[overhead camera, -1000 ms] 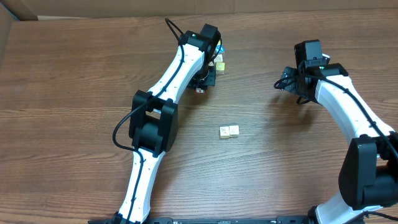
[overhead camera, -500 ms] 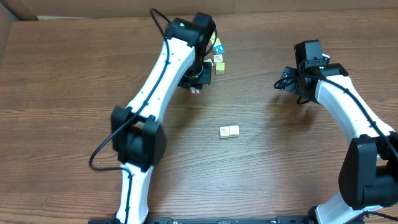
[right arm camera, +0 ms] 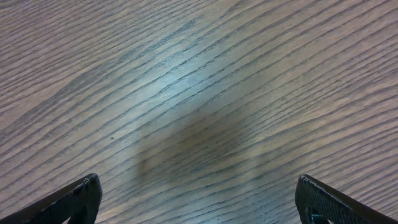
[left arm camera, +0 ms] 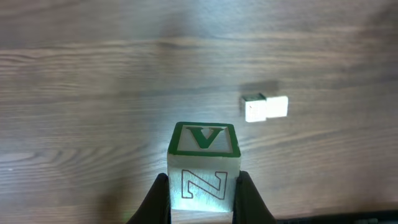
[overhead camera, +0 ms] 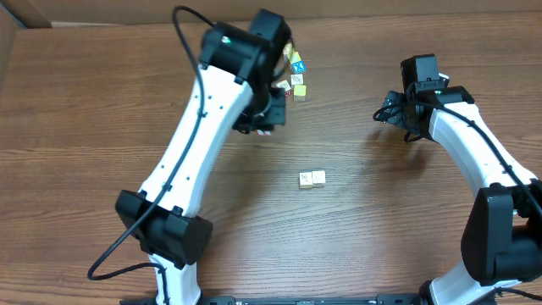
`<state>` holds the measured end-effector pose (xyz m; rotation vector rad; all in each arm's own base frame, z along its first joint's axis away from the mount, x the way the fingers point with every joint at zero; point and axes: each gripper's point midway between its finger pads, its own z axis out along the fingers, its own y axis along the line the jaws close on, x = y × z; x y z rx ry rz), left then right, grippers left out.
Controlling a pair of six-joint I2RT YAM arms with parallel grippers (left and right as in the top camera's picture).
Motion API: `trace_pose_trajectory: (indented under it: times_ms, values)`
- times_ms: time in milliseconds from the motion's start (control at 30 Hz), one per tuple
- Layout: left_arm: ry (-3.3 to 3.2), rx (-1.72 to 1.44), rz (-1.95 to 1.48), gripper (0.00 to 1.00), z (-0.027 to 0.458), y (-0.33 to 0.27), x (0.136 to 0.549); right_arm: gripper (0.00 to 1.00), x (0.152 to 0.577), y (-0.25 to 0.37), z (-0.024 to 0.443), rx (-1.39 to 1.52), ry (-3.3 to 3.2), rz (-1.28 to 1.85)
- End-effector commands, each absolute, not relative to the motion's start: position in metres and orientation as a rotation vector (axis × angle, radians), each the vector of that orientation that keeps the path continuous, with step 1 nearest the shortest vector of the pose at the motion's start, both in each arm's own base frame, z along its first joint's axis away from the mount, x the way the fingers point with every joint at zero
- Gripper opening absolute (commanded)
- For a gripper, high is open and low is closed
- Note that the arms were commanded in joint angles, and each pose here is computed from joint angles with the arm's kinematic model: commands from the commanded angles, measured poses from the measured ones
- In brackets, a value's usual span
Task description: Flip 4 blocks
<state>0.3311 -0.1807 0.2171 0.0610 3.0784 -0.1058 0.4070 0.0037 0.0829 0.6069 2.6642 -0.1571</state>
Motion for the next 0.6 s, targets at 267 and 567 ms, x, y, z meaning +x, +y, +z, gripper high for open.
trace_pose_trajectory:
  times_ms: [267,567]
  values:
    - [3.168,-0.009,0.118,0.08,0.178,-0.193,0.294,1.0,0.413,0.003,0.092,0.598,2.634,-0.164]
    - [3.203,-0.069,0.138,0.09,0.126,-0.196,0.292,1.0,0.413,0.003,0.092,0.598,2.634,-0.164]
